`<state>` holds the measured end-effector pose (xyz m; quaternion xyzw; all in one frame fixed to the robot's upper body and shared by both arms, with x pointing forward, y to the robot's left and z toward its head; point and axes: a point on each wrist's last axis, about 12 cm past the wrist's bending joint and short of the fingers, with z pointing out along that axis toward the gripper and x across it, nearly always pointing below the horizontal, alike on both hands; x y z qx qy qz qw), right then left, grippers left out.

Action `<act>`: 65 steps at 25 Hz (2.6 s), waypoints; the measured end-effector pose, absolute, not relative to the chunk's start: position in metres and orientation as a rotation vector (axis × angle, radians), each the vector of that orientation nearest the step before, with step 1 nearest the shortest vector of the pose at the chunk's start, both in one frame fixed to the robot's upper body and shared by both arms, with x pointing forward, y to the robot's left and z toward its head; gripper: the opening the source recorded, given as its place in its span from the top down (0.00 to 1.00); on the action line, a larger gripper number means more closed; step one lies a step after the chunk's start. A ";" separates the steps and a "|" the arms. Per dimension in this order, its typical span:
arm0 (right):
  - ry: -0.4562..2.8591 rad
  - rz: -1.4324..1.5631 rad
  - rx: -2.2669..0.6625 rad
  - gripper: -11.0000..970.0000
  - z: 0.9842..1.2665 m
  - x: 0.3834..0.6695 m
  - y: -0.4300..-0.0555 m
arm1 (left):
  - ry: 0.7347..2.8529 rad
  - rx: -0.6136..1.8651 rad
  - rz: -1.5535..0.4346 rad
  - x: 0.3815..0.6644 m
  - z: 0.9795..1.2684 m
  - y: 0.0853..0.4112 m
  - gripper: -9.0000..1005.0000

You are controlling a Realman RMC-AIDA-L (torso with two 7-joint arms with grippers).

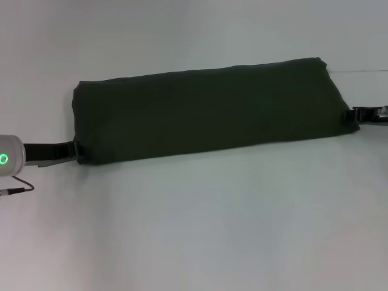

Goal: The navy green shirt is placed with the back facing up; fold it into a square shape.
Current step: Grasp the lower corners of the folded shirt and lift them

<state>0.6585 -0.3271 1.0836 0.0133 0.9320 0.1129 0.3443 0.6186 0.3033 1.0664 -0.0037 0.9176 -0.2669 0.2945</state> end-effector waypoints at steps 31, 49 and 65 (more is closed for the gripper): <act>2.409 0.255 0.015 0.69 1.073 0.657 -0.315 | 2.441 -0.007 -0.712 0.619 1.067 0.303 0.97; 2.412 0.261 0.002 0.70 1.071 0.656 -0.311 | 2.441 -0.010 -0.721 0.618 1.067 0.304 0.97; 2.432 0.237 -0.046 0.91 1.068 0.654 -0.312 | 2.443 -0.012 -0.724 0.617 1.067 0.304 0.97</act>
